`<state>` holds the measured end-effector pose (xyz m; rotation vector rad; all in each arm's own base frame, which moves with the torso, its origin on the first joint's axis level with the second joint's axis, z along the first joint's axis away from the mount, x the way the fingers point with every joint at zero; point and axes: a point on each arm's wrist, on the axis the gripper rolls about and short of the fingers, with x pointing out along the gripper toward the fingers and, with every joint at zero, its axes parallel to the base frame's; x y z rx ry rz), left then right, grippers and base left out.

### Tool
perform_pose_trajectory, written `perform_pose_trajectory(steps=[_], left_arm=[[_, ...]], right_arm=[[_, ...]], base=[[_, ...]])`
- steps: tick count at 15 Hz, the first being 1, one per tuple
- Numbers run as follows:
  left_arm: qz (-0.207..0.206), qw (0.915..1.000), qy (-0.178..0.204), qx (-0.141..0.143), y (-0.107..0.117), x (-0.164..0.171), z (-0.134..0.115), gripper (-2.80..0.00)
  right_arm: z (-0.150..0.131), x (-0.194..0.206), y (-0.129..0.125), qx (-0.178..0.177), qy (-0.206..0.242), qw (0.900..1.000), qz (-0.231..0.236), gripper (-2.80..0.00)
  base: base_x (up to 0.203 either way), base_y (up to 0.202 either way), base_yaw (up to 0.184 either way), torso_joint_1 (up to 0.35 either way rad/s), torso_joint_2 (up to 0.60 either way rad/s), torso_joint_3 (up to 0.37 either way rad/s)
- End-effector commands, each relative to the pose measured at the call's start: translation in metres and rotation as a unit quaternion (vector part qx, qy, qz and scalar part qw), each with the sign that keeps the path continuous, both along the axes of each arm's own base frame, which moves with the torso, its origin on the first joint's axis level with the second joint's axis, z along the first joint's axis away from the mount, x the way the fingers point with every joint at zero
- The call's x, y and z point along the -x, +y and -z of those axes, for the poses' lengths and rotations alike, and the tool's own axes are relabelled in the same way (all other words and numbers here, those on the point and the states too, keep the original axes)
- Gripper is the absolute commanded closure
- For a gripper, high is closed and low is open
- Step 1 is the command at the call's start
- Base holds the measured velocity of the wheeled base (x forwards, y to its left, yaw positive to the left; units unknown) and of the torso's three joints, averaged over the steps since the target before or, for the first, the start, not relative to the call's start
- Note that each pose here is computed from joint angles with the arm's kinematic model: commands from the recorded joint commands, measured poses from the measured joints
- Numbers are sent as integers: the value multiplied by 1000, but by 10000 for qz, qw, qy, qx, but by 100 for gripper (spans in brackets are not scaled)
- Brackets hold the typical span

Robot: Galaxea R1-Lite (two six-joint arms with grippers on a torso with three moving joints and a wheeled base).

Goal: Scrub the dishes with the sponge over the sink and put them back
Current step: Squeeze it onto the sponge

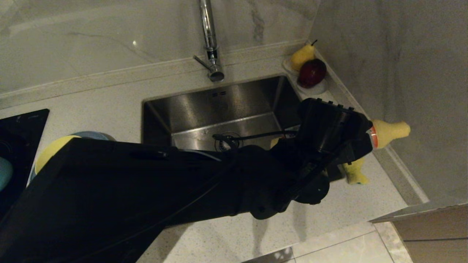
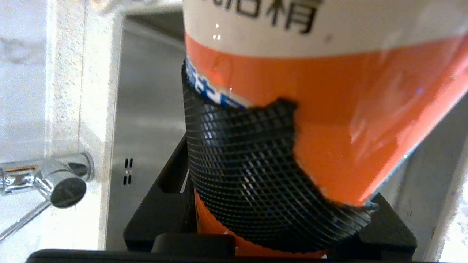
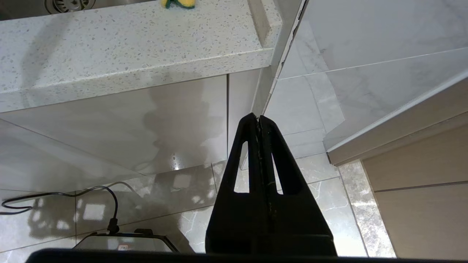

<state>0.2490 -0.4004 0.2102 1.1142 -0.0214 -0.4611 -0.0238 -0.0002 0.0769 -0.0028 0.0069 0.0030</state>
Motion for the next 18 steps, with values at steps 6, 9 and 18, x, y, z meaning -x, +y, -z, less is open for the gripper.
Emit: perform_pose_trajectory(steps=[6,9,18], left_arm=[[-779,9944,-333,-626,-9,-3,15,0],[-805,9926,-406,-816,-12,-2,17,0],[-638,9846,-752,-1443,-23,-2,29,0]], right_arm=[[0,0,0,1,-4,10000,0,0],[0,0,0,1,-4,10000,0,0],[0,0,0,1,-4,10000,0,0]], base=[[0,0,0,0,0,0],[0,0,0,0,0,0],[0,0,0,0,0,0]])
